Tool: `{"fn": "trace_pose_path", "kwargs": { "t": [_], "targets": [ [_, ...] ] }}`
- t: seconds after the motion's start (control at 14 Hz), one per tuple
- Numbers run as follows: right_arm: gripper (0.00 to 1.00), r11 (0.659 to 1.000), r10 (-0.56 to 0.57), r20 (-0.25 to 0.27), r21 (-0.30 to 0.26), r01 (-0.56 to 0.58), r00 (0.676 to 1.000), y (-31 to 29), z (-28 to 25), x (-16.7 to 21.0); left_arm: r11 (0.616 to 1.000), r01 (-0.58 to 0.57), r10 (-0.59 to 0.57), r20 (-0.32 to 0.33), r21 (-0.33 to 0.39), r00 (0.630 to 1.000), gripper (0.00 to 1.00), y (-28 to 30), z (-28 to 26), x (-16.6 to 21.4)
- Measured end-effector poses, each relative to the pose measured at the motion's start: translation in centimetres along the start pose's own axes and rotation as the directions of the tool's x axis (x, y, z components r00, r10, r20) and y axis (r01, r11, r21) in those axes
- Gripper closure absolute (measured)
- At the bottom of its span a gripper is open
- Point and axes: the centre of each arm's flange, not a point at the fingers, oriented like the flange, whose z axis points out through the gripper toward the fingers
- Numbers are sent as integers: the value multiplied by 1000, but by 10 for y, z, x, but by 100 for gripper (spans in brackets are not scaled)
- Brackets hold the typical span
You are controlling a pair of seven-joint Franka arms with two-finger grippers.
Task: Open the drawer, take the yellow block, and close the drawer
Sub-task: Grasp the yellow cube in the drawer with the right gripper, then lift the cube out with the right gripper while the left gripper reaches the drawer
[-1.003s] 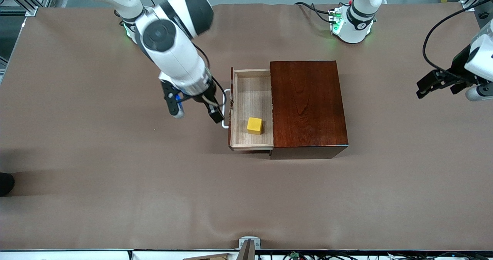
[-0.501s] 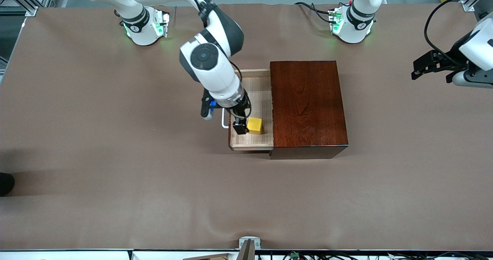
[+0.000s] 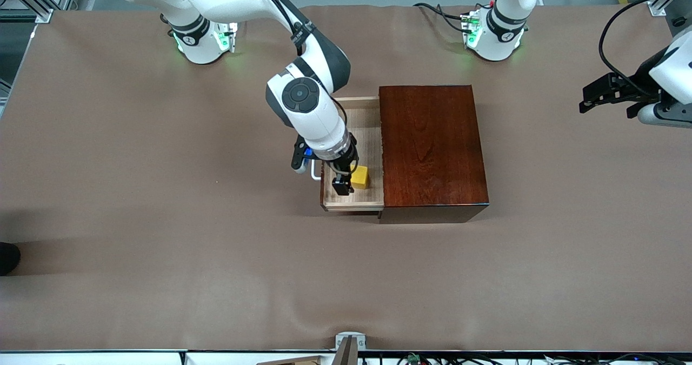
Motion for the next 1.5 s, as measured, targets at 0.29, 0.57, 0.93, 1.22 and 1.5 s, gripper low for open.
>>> {"fn": "trace_pose_path", "kwargs": {
  "t": [0.29, 0.57, 0.93, 1.22, 1.5],
  "targets": [
    [0, 1000, -4, -5, -1, 4, 1000, 4, 20, 0, 999, -25, 25, 0, 36, 1000, 0, 12, -1, 1],
    [32, 1000, -17, -2, -2, 17, 1000, 12, 25, -6, 999, -13, 13, -1, 36, 1000, 0, 11, -2, 1],
    [44, 1000, -16, -6, -16, 16, 1000, 4, -12, -15, 999, 24, -24, -1, 35, 1000, 0, 6, -2, 3],
    [44, 991, -110, -35, -86, 106, 993, -14, -117, -6, 999, 35, -36, 9, 34, 999, 0, 1, 3, 6],
    [44, 860, -481, -29, -213, 464, 876, -32, -199, 51, 998, 63, -63, 20, 23, 998, 0, 1, 12, 12]
  ]
}}
